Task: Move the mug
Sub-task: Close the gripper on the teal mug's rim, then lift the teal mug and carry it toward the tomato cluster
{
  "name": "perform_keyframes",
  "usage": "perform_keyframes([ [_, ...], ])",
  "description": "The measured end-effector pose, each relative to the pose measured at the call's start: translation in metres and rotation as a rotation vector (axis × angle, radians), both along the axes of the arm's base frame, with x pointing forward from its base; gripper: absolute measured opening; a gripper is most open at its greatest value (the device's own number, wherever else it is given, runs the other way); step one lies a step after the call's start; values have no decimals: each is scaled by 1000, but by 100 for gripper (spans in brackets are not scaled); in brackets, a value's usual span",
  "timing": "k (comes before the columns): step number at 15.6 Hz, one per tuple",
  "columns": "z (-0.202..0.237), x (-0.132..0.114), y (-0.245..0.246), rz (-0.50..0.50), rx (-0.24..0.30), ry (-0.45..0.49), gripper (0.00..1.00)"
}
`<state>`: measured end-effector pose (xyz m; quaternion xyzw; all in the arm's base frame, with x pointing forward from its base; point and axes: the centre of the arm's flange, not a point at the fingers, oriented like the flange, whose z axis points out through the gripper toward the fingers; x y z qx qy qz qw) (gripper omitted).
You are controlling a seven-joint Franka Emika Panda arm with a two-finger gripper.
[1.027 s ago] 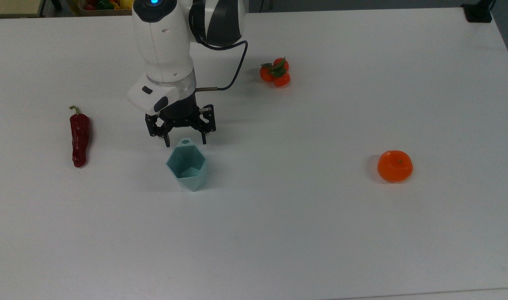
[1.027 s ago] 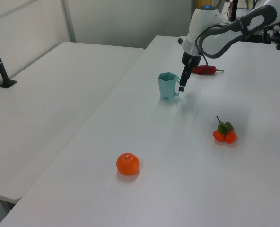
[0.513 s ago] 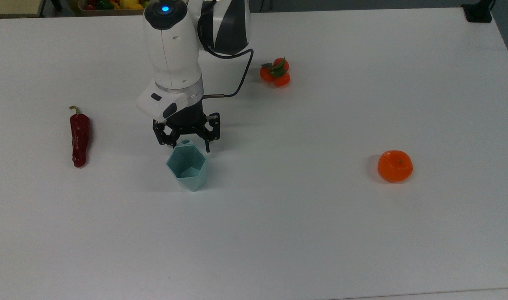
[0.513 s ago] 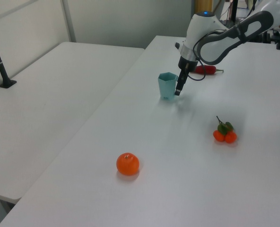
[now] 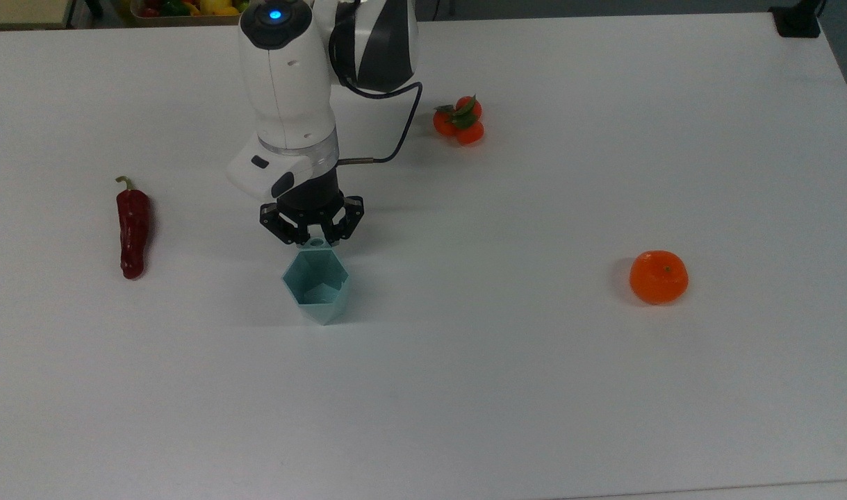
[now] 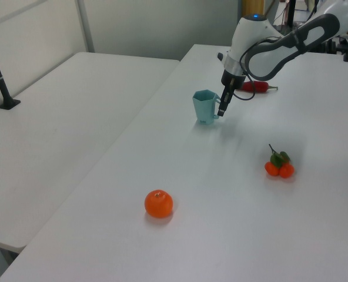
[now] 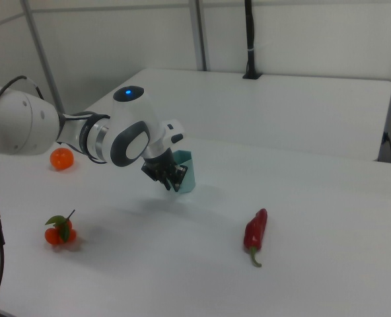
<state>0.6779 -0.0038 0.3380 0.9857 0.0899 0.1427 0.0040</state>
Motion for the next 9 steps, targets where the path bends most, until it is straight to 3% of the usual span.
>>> perform_keyframes([
  [6,1,0,-2,-3,0,-2,23],
  [9,33,1,-7,-11,2,-37,23],
])
